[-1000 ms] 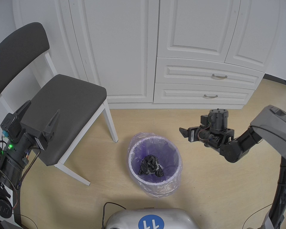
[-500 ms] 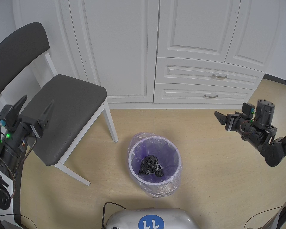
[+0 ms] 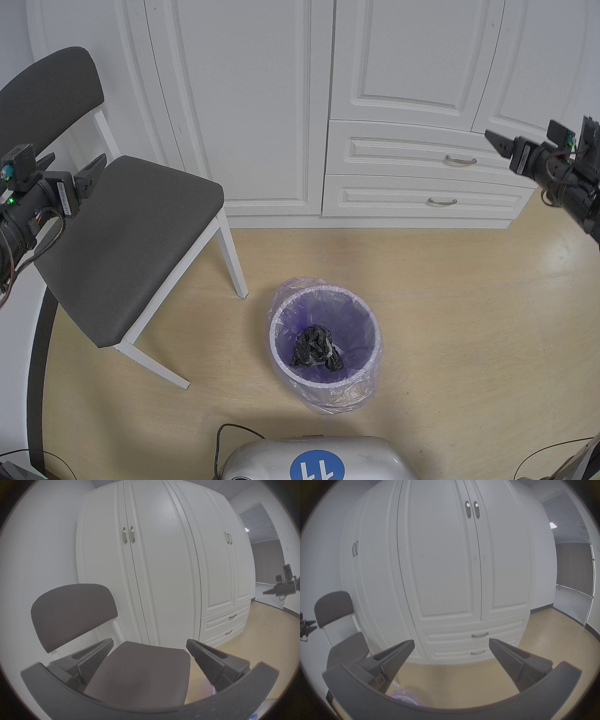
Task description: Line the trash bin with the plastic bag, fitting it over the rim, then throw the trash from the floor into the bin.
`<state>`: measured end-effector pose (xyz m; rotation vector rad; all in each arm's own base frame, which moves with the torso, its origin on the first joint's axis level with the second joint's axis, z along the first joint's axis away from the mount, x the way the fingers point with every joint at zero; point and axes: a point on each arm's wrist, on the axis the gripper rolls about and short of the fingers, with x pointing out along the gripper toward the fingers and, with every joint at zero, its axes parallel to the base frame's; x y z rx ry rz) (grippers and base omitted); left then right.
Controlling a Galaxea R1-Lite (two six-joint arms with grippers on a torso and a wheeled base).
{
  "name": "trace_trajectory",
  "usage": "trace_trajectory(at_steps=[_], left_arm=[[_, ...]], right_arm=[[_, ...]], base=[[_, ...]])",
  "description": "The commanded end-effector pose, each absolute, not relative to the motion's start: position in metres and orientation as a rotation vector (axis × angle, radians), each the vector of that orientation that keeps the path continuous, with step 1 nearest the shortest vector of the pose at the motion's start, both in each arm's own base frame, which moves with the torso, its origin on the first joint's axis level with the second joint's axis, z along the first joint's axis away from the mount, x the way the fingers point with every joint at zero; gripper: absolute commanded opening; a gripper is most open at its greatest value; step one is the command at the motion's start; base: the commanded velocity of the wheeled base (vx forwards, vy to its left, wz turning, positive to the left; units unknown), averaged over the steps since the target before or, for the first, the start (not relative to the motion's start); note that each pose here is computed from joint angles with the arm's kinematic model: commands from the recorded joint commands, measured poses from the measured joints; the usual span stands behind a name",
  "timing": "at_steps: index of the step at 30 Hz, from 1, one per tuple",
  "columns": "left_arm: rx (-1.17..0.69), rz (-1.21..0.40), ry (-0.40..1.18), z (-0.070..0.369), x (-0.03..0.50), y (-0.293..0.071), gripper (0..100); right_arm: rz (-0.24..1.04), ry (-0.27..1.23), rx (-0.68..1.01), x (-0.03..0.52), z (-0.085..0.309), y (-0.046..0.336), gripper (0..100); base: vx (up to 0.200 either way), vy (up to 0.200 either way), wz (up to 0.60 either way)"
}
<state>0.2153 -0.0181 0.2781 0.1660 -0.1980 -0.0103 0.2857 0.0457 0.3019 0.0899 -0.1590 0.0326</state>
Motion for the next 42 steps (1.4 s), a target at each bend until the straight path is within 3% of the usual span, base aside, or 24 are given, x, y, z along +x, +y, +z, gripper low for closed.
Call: trace_trajectory(at_steps=[1, 12, 22, 26, 33, 42], left_arm=[[0.15, 0.032, -0.204, 0.304, 0.219, -0.008, 100], [0.158, 0.028, -0.028, 0.293, 0.226, -0.007, 100], [0.127, 0.028, 0.039, 0.304, 0.227, -0.005, 100], [0.118, 0.029, 0.0, 0.307, 0.199, -0.004, 100], [0.094, 0.031, -0.1, 0.307, 0.132, -0.003, 100], [0.04, 0.028, -0.214, 0.306, 0.08, -0.001, 100]], right_arm=[[0.008, -0.218, 0.092, 0.287, 0.337, 0.039, 100], [-0.041, 0.085, 0.042, 0.286, 0.309, 0.038, 100], [-0.092, 0.086, 0.016, 0.296, 0.309, 0.037, 100], [-0.101, 0.012, 0.033, 0.281, 0.321, 0.035, 100], [-0.196, -0.356, 0.096, 0.235, 0.351, 0.028, 100], [-0.27, -0.496, 0.102, 0.145, 0.374, 0.003, 100]], base=[[0.0, 0.0, 0.0], [0.0, 0.0, 0.0], [0.0, 0.0, 0.0], [0.0, 0.0, 0.0], [0.0, 0.0, 0.0], [0.0, 0.0, 0.0]])
